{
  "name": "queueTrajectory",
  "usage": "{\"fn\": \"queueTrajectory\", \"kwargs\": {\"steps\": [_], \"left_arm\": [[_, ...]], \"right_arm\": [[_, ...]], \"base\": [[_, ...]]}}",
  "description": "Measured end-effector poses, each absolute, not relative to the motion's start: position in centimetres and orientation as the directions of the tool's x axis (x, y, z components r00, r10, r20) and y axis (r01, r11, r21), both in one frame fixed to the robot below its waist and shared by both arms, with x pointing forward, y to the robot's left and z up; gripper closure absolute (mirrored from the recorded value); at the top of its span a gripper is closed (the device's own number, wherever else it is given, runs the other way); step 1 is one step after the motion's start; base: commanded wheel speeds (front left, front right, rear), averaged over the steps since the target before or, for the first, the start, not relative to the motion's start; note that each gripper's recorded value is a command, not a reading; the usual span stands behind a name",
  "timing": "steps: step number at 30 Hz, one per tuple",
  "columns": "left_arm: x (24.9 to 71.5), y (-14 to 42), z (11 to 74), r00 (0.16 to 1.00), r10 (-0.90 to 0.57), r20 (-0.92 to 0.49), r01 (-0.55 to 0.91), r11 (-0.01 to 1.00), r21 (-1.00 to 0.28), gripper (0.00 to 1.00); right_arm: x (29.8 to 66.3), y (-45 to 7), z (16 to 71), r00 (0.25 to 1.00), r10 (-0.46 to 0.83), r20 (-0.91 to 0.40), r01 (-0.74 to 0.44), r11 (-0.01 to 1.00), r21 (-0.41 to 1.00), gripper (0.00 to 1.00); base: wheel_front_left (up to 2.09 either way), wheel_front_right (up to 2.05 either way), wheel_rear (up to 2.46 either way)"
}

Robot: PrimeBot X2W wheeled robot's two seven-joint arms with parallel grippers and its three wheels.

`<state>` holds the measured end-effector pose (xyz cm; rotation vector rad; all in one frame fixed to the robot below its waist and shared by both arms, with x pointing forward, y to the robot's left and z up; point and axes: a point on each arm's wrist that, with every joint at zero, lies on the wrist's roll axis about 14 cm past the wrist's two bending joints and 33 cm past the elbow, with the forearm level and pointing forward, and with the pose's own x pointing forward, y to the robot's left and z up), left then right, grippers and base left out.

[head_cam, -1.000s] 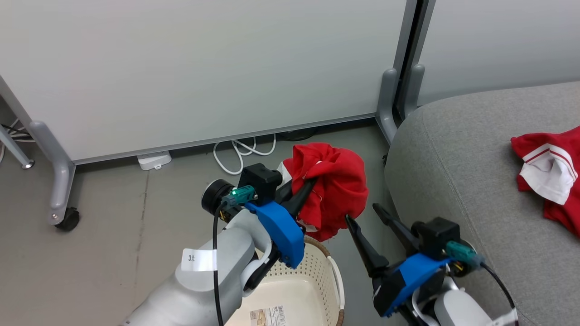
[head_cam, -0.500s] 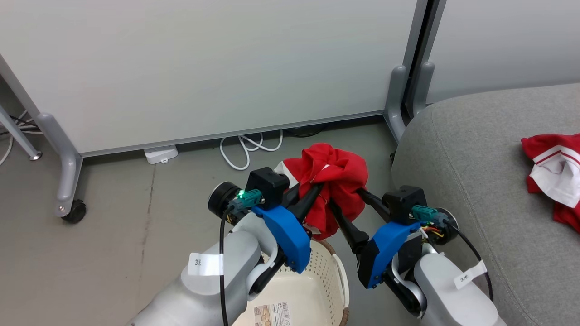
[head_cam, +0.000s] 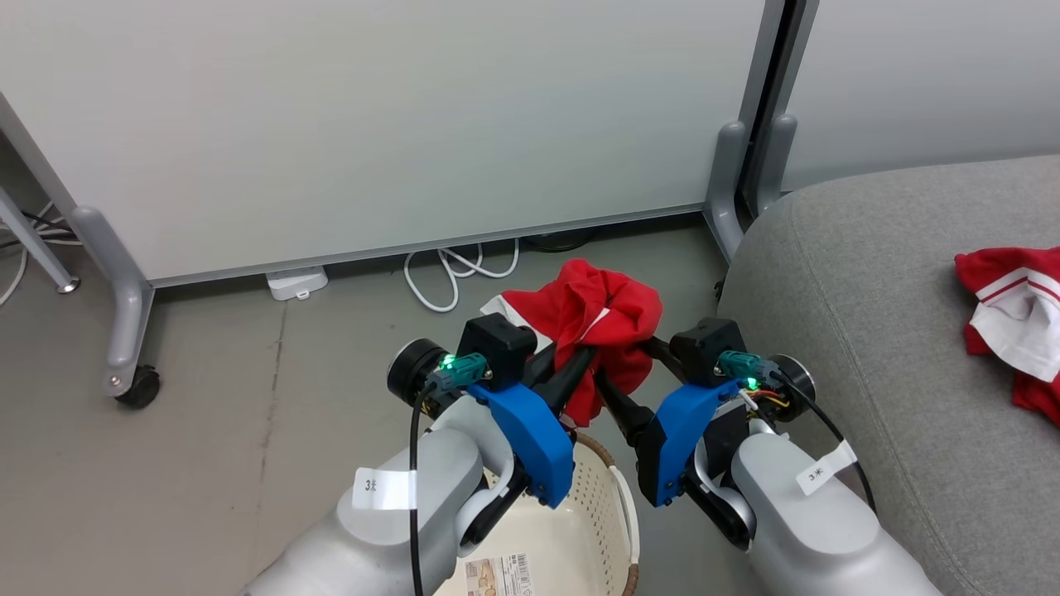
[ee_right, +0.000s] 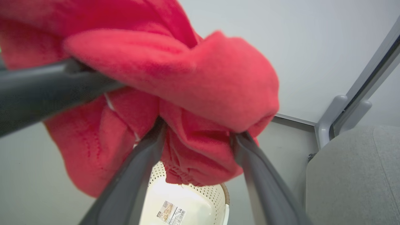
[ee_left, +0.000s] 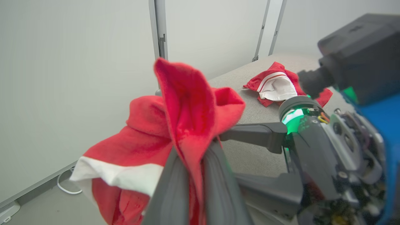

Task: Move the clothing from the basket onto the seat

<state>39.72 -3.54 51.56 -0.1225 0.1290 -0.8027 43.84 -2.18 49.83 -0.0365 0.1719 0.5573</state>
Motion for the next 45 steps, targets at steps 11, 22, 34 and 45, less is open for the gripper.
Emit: {"fn": "queueTrajectory", "kwargs": {"steps": [11,22,34,45], "left_arm": [[39.5,-3.6,51.7,0.684,-0.726,-0.067,0.711,0.685,-0.161,1.00],[39.4,-3.6,51.6,0.683,-0.727,-0.071,0.710,0.684,-0.166,1.00],[39.6,-3.4,51.4,0.687,-0.722,-0.077,0.706,0.689,-0.166,0.98],[39.9,-2.8,51.4,0.703,-0.708,-0.072,0.693,0.704,-0.159,0.00]], "right_arm": [[43.4,-1.6,49.2,0.818,0.541,-0.194,-0.546,0.837,0.034,0.73],[43.1,-1.1,48.7,0.806,0.556,-0.200,-0.558,0.828,0.056,1.00],[43.3,-1.5,48.9,0.818,0.547,-0.179,-0.543,0.837,0.072,1.00],[43.5,-1.7,49.0,0.824,0.541,-0.169,-0.536,0.841,0.079,1.00]], "base": [[0.00,0.00,0.00],[0.00,0.00,0.00],[0.00,0.00,0.00],[0.00,0.00,0.00]]}}
